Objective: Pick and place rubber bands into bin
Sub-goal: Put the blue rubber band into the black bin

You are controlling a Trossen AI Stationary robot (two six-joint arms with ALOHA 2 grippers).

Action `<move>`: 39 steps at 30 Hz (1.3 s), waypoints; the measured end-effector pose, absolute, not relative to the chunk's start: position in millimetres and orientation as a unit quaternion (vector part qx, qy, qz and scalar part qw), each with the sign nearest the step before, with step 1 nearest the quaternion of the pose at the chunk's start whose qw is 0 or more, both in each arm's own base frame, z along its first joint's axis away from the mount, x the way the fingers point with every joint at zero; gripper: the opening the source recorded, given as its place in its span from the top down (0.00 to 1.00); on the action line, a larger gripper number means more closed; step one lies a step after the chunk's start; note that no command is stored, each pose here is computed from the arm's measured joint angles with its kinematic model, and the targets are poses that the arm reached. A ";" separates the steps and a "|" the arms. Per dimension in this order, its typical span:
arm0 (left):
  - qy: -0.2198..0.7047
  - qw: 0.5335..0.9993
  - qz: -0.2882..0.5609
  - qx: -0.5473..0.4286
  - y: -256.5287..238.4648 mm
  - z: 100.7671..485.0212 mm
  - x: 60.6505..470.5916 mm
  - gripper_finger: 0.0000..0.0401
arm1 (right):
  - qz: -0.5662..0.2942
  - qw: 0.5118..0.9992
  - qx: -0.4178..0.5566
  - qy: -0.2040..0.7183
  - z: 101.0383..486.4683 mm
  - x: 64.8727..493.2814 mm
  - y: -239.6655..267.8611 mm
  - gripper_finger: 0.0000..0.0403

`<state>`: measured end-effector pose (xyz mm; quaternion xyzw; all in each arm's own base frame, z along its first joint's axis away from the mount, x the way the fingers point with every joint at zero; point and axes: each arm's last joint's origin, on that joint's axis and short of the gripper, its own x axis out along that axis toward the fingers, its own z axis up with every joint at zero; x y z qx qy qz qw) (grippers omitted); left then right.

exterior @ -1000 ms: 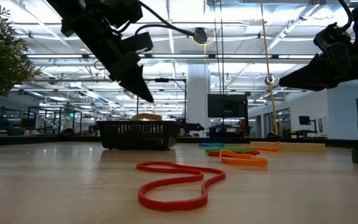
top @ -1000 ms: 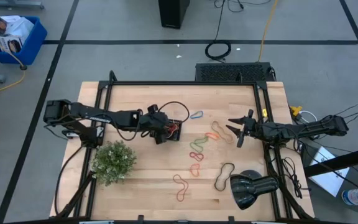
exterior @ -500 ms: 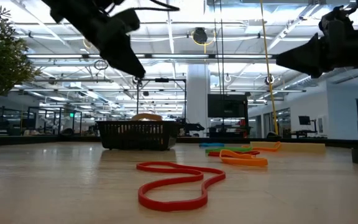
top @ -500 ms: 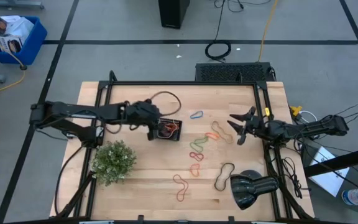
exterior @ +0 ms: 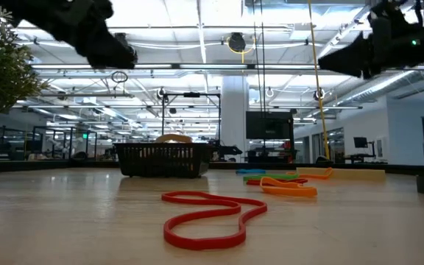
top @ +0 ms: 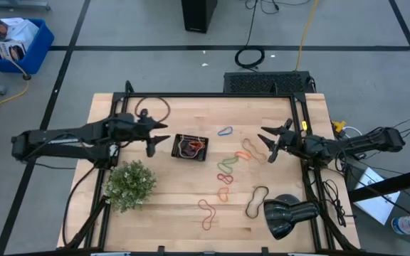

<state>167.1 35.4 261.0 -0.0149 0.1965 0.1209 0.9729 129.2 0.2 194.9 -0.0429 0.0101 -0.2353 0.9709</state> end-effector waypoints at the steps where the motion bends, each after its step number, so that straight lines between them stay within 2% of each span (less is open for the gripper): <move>1: 0.189 0.974 0.125 -0.019 34.9 258.7 161.3 0.46 | -0.235 0.971 -0.045 0.012 199.7 132.5 0.6 0.65; 9: 0.127 0.973 0.189 -0.038 36.1 241.2 128.2 0.46 | -0.249 0.964 -0.043 0.087 224.4 171.5 -3.7 0.65; 20: 0.108 0.969 0.210 -0.065 36.4 231.5 118.0 0.46 | -0.266 0.933 0.050 0.239 233.7 238.6 -50.3 0.65; 27: 0.109 0.969 0.211 -0.066 36.5 231.3 118.2 0.46 | -0.274 0.902 0.164 0.291 211.8 260.3 -86.0 0.65; 34: 0.108 0.970 0.207 -0.074 36.2 231.2 118.3 0.46 | -0.314 0.865 0.191 0.342 175.8 265.9 -108.7 0.65; 39: 0.108 0.970 0.206 -0.074 36.2 231.2 118.3 0.46 | -0.327 0.856 0.215 0.338 161.1 272.7 -114.3 0.65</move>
